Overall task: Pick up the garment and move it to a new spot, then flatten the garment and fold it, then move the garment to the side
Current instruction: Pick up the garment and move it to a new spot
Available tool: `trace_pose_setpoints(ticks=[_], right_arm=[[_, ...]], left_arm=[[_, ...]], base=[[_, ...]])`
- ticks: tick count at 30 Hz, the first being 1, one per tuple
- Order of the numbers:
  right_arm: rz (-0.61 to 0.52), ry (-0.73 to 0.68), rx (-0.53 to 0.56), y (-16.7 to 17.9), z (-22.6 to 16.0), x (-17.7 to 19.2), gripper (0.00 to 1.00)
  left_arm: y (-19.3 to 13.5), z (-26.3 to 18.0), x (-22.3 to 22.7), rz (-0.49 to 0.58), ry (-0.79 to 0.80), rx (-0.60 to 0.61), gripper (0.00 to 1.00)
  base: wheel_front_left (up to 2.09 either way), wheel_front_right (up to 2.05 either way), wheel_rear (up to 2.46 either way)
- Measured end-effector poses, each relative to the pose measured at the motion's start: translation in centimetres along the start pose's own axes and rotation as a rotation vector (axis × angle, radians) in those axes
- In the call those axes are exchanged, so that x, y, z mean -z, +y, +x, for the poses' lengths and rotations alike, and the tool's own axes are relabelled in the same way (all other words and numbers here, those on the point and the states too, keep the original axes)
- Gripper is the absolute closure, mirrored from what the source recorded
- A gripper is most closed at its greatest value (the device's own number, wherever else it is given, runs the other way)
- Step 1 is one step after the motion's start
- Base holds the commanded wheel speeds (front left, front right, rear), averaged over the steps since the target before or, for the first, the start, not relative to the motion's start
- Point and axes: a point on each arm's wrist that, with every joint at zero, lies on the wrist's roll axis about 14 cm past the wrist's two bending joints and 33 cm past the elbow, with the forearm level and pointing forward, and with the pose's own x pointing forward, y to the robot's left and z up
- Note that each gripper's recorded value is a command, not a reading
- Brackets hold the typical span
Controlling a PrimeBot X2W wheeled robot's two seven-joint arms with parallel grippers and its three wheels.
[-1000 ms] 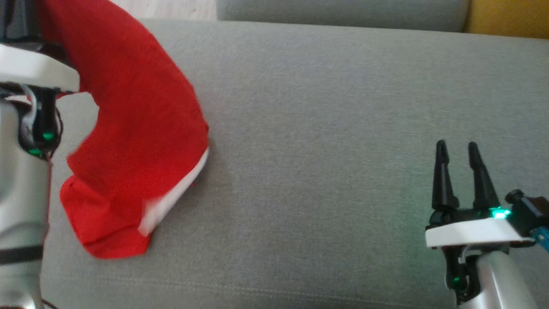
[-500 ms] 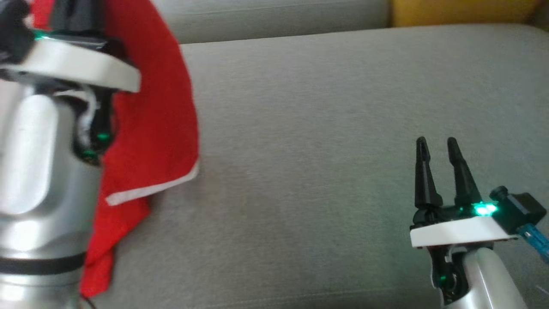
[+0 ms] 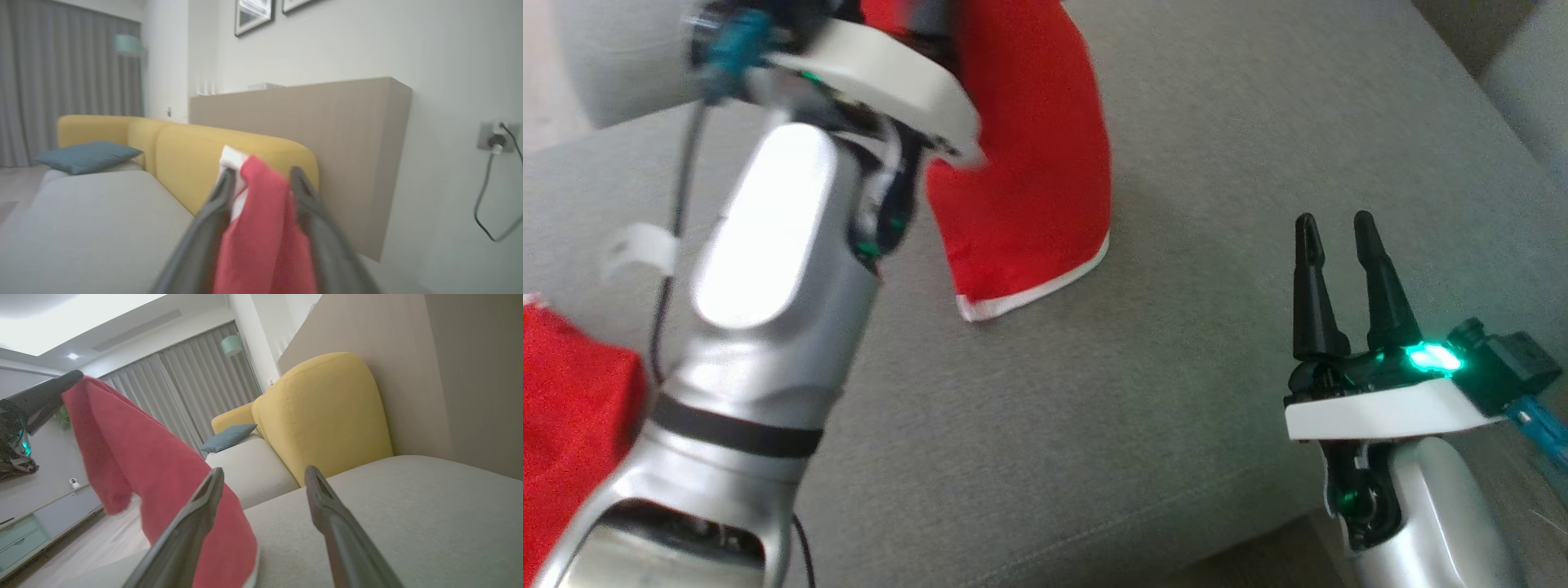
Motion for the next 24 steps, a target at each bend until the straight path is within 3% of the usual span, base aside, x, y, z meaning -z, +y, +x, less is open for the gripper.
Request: trace_pose_setpoints(ticks=[3,7,17,24], right_arm=[[-0.007,0.010,0.035,-1.1,-0.3,0.2,0.00],[-0.007,0.018,0.043,-1.4,0.0,0.6,0.00],[-0.005,0.041,-0.040,1.1,1.7,2.0,0.00],[-0.020,0.069,-0.124,3.8,2.9,3.4,0.00]], left_arm=[[-1.7,0.3,2.5,-0.029,0.042,0.053,0.00],[-0.8,-0.2,4.1,-0.034,0.077,0.036,0.00],[7.0,-4.0,2.4,0.110,0.079,-0.117,0.00],[12.4,-13.6,4.2,0.183,0.200,-0.281,0.00]], base=[[0.00,0.00,0.00],[0.00,0.00,0.00],[0.00,0.00,0.00],[0.00,0.00,0.00]])
